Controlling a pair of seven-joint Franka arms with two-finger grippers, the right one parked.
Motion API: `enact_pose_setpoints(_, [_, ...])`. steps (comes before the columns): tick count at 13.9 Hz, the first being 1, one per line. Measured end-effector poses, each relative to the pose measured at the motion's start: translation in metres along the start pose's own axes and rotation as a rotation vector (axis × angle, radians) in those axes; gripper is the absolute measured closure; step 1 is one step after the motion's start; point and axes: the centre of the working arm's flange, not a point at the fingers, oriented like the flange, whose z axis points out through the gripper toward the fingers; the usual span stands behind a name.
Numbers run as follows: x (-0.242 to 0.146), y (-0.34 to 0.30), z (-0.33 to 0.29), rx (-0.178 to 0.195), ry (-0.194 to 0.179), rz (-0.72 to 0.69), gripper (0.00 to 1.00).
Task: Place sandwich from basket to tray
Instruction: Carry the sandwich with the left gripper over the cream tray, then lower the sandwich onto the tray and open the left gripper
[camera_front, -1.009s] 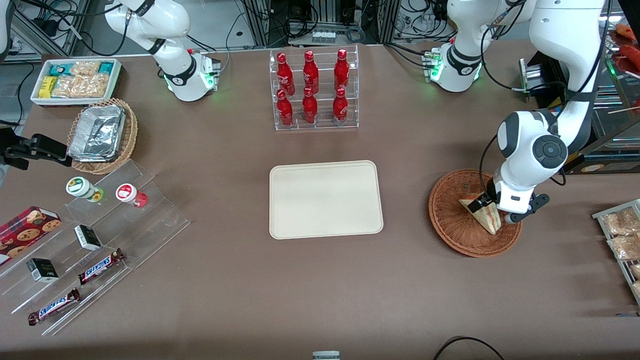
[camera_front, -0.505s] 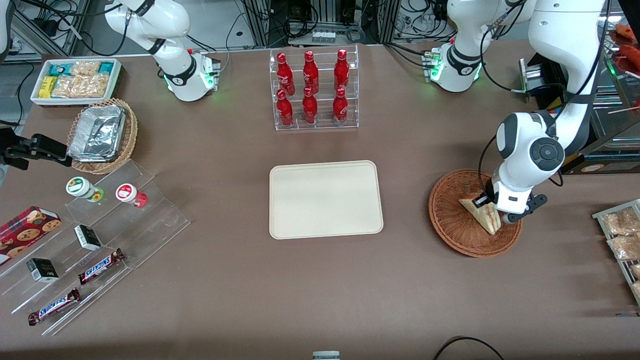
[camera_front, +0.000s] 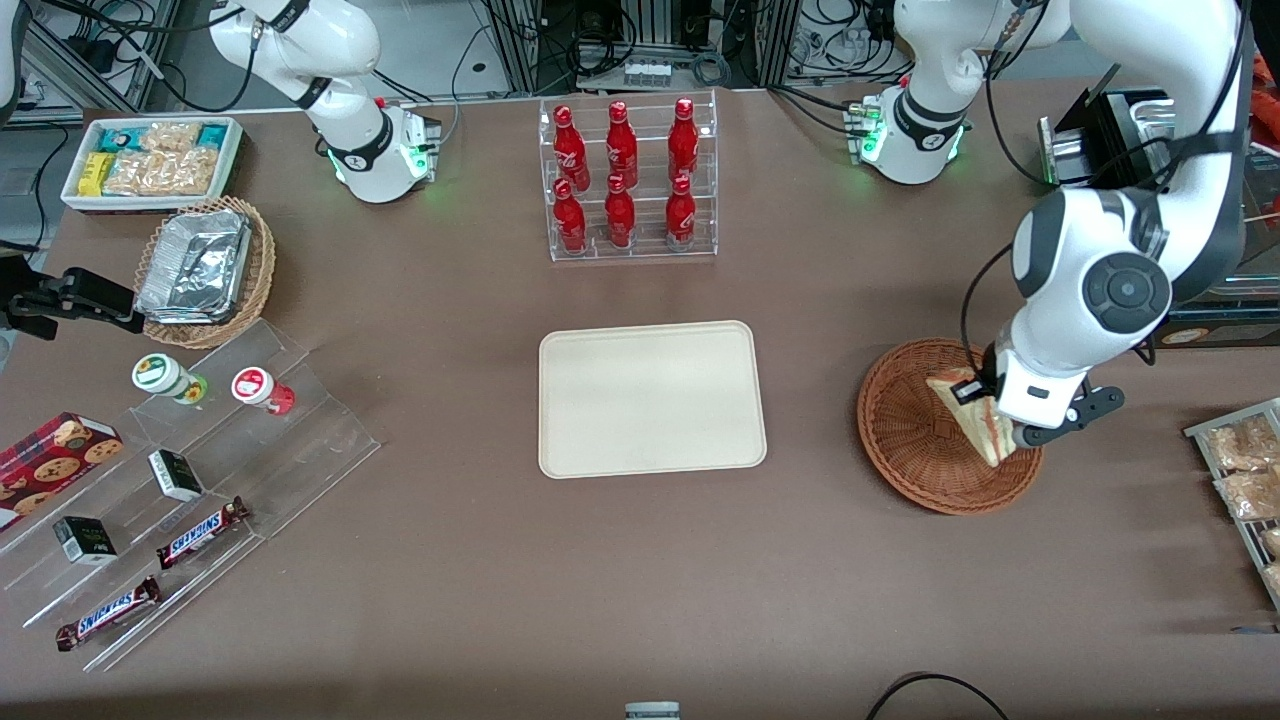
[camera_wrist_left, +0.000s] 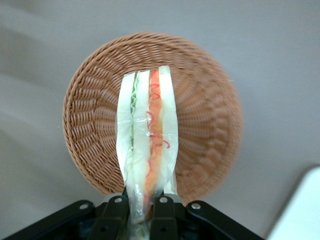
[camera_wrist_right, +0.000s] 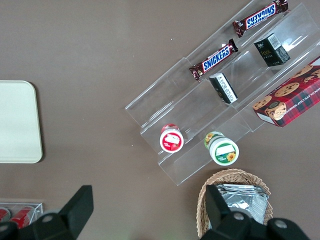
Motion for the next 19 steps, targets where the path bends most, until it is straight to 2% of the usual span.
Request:
enact_pose_setpoints(3, [-0.03,0.07,-0.046,-0.027,0.043,0.111,0.84])
enact_pose_setpoints(4, [-0.042,0.094,-0.049,-0.039,0.044,0.144,0.84])
enact_pose_setpoints(6, [-0.065,0.134,-0.04,-0.06,0.016,0.197,0.84])
enact_pose_setpoints(8, [-0.087,0.173,-0.024,-0.064,-0.014,0.25,0.84])
enact_pose_setpoints(11, [-0.122,0.232,-0.001,-0.056,-0.029,0.291,0.84])
enact_pose_setpoints(16, [-0.17,0.299,0.05,-0.067,-0.013,0.351,0.84])
enact_pose_setpoints(19, [-0.19,0.325,0.079,-0.097,0.01,0.356,0.84])
